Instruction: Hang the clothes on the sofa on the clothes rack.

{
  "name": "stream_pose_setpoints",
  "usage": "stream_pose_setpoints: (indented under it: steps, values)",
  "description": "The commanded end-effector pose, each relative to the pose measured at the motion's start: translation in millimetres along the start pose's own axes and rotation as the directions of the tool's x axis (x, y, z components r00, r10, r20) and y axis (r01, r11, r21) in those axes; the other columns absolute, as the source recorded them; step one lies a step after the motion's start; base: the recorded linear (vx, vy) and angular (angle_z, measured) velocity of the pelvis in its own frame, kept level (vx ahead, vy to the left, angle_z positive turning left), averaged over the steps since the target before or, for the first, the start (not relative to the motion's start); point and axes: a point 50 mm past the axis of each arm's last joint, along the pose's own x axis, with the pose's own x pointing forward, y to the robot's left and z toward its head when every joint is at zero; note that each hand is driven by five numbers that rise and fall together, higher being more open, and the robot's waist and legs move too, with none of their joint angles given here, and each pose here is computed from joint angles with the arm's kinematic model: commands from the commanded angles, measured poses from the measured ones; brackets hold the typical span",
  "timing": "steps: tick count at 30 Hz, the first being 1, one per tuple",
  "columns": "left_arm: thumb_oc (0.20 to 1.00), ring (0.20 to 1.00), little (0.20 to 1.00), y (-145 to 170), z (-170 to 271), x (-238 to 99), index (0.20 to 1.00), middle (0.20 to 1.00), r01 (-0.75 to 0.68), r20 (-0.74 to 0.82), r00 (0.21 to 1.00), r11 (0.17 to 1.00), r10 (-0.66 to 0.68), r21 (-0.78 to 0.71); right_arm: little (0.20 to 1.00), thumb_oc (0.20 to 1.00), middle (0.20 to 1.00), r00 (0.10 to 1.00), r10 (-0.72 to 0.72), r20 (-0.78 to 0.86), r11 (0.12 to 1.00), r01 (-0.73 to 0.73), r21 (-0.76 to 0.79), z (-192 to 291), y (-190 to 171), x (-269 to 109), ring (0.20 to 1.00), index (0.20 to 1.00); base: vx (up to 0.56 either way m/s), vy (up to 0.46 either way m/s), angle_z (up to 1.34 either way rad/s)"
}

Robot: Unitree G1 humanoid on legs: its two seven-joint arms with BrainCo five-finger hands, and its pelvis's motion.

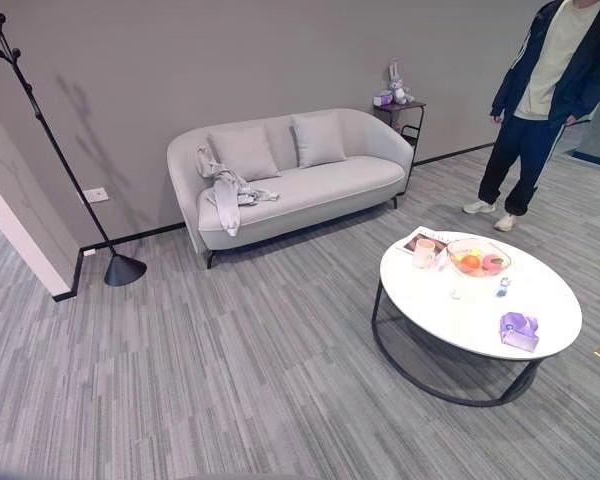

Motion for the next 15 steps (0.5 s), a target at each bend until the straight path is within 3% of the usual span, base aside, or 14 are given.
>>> stream_pose_setpoints:
  steps: [1, 6, 11, 15]
  values:
    - [1.000, 1.000, 1.000, -24.3, -9.4, -1.1, 1.000, 1.000, 0.047, -0.039, 0.998, 0.997, -0.049, -0.067, 1.000, 1.000, 1.000, 0.999, 0.011, -0.047, 0.997, -0.007, 0.077, -15.0, 11.4, -0.9, 1.000, 1.000, 0.00, -0.017, -0.06]
    - [1.000, 1.000, 1.000, -22.1, -4.9, -0.7, 1.000, 1.000, 0.040, -0.017, 0.999, 0.994, -0.042, -0.102, 1.000, 1.000, 1.000, 0.997, 0.077, -0.003, 0.996, -0.077, 0.051, -11.4, 28.2, 0.4, 1.000, 1.000, -0.01, -0.028, -0.08]
    - [1.000, 1.000, 1.000, -35.0, 6.6, -0.8, 1.000, 1.000, 0.092, 0.024, 0.995, 0.995, -0.092, 0.024, 1.000, 1.000, 1.000, 0.975, 0.220, -0.009, 0.974, -0.220, -0.055, -18.8, 65.2, -2.0, 1.000, 1.000, -0.01, -0.039, -0.01]
    - [1.000, 1.000, 1.000, -34.7, 8.5, -0.7, 1.000, 1.000, 0.098, 0.029, 0.995, 0.994, -0.099, 0.051, 1.000, 1.000, 1.000, 0.960, 0.280, 0.013, 0.959, -0.280, -0.051, -17.9, 79.4, -3.7, 1.000, 1.000, 0.00, -0.041, 0.00]
